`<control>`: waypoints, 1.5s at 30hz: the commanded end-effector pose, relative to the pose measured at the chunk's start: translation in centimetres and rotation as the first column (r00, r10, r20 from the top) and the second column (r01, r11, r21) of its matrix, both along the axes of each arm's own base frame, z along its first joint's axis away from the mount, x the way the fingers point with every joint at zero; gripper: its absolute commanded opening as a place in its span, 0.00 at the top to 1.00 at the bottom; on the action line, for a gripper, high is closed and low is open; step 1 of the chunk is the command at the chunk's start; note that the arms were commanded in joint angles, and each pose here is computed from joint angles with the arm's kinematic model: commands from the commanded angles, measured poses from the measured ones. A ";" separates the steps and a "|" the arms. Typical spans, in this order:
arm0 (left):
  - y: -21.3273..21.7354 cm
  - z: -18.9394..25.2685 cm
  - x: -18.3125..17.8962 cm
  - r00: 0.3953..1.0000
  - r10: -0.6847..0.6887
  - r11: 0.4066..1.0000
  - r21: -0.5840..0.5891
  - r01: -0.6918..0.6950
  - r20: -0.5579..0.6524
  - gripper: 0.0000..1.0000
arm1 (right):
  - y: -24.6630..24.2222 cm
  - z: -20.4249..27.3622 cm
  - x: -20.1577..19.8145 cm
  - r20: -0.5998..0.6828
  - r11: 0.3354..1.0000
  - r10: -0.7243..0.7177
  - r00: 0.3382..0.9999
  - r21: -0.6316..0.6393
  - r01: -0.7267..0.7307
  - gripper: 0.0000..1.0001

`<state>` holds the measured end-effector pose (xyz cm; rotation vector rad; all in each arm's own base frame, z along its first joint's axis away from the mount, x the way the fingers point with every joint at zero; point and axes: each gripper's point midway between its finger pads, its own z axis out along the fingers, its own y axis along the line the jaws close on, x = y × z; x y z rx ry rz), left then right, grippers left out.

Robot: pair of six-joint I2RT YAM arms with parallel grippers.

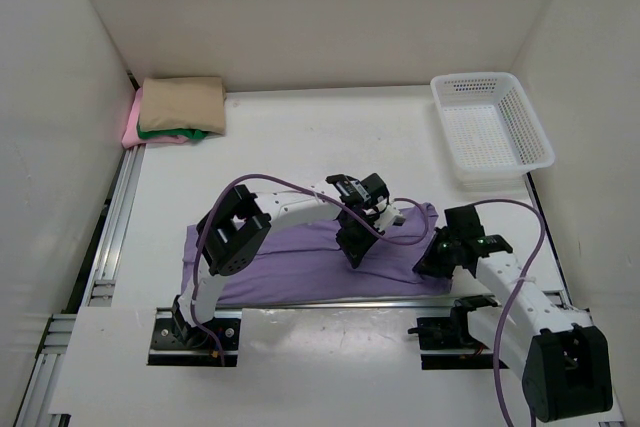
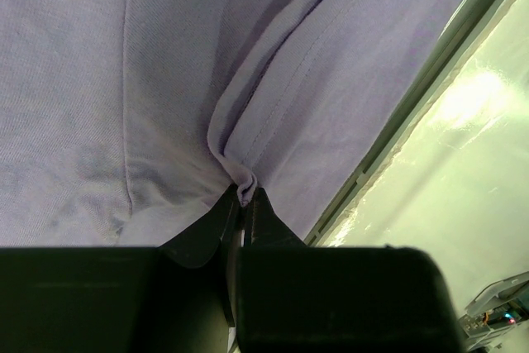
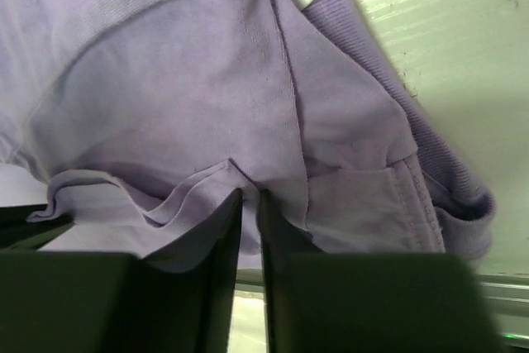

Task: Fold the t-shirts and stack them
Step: Fold the other side of the tshirt into a rectangle

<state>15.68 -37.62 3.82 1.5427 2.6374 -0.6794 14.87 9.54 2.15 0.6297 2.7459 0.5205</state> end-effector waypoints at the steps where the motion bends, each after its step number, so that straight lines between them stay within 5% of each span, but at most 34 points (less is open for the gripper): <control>1: -0.8 3.7 0.2 0.999 -0.004 0.996 -0.086 0.007 0.039 0.87 | 0.1 -0.2 0.2 0.006 1.000 0.003 1.000 0.001 -0.003 0.89; 3: -0.8 3.7 0.2 0.999 -0.004 0.996 -0.086 0.007 0.039 0.88 | -0.2 0.6 1.1 0.052 1.000 -0.026 0.998 -0.009 0.026 1.00; 9: -0.6 3.5 0.5 0.999 0.002 0.997 -0.077 0.002 0.054 0.90 | -2.8 2.3 0.4 0.105 0.976 -0.192 0.976 -0.085 0.201 1.00; 17: -0.6 3.5 0.5 0.999 0.002 0.997 -0.077 0.002 0.054 0.90 | -4.6 0.4 -4.0 -0.036 0.910 -0.397 0.917 -0.145 0.389 1.00; 20: -0.6 3.5 0.5 0.999 0.002 0.997 -0.077 0.002 0.054 0.90 | -5.9 1.0 -3.5 0.031 0.881 -0.441 0.897 -0.178 0.439 1.00; 24: -0.5 3.1 0.6 0.998 0.005 0.998 -0.063 -0.001 0.059 0.85 | -5.2 2.0 -1.0 0.137 0.900 -0.410 0.902 -0.102 0.425 1.00; 45: -0.6 2.7 4.0 0.971 0.058 0.998 -0.048 -0.048 0.231 0.69 | -4.0 1.2 2.4 0.234 0.941 -0.307 0.922 -0.067 0.331 1.00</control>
